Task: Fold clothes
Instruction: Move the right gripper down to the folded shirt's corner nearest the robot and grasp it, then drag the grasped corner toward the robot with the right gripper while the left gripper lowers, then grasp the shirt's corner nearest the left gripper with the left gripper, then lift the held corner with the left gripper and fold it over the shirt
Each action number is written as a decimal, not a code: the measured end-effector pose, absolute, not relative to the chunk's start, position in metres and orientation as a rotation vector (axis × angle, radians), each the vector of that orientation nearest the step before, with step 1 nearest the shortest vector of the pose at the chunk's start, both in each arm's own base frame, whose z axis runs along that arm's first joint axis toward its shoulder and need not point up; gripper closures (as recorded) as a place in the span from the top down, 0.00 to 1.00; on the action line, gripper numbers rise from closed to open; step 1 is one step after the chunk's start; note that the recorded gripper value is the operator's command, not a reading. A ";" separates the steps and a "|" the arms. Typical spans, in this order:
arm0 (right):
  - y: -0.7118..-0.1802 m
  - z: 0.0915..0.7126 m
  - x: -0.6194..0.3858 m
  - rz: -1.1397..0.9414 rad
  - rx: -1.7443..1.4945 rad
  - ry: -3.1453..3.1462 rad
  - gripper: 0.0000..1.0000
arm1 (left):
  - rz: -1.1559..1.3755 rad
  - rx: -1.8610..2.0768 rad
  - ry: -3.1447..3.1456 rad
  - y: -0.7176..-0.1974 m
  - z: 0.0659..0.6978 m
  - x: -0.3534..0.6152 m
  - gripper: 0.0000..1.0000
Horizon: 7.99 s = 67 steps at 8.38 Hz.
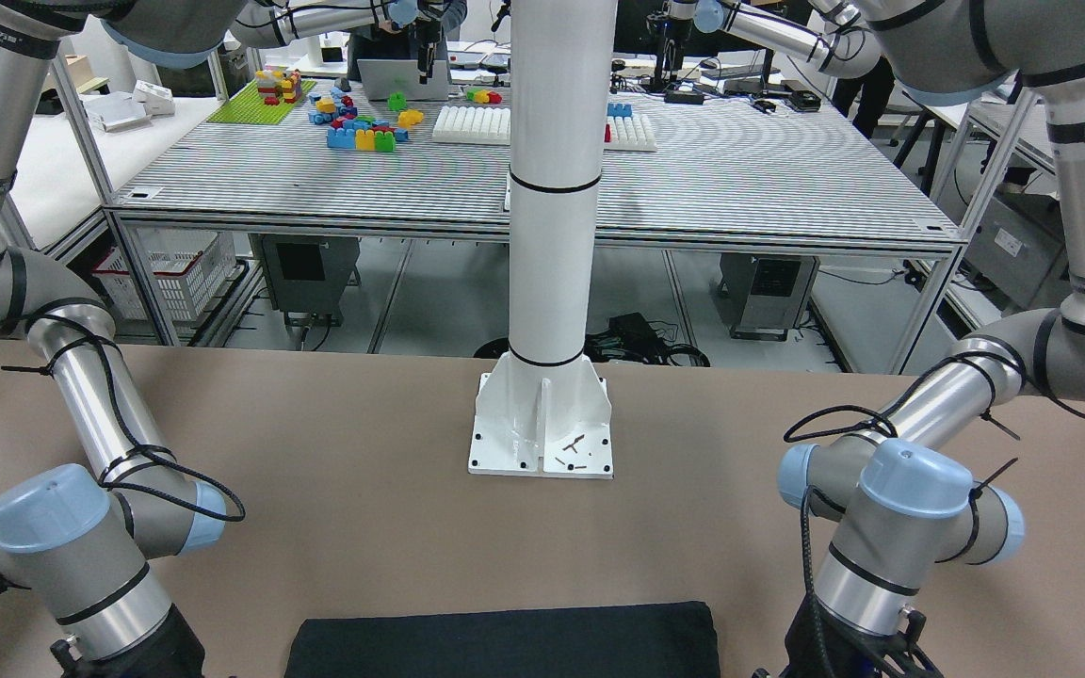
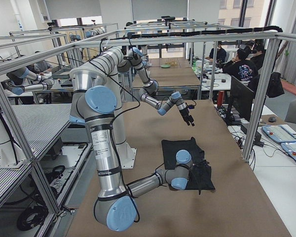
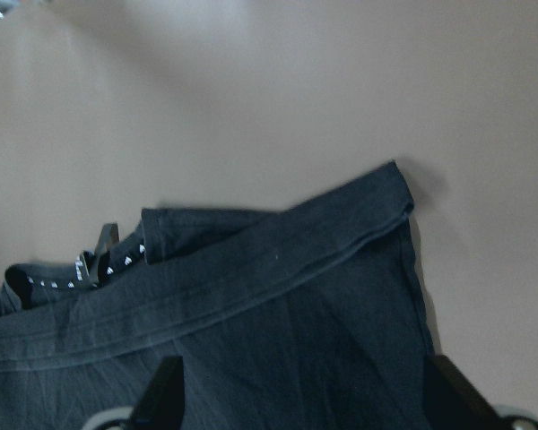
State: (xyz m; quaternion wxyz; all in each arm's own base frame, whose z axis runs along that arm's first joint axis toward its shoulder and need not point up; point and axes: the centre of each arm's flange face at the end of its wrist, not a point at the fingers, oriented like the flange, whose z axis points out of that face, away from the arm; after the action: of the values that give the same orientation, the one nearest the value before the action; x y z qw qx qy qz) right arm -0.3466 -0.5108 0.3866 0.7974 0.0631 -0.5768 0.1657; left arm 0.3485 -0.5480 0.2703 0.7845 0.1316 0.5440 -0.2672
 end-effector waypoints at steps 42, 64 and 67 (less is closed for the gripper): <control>-0.356 0.323 -0.348 0.366 -0.076 -1.297 0.94 | -0.506 0.244 1.176 -0.358 0.364 0.400 1.00; -0.359 0.330 -0.347 0.387 -0.064 -1.278 0.94 | -0.467 0.281 1.073 -0.368 0.392 0.419 0.00; -0.357 0.332 -0.348 0.385 -0.067 -1.275 0.94 | -0.528 0.314 1.012 -0.414 0.348 0.419 0.00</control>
State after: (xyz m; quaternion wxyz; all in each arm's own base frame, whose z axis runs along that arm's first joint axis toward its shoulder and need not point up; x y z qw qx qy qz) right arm -0.3478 -0.3572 0.3317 0.7858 -0.0309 -0.5912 0.1787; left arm 0.4186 -0.4139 0.3483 0.8298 0.1478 0.4772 -0.2487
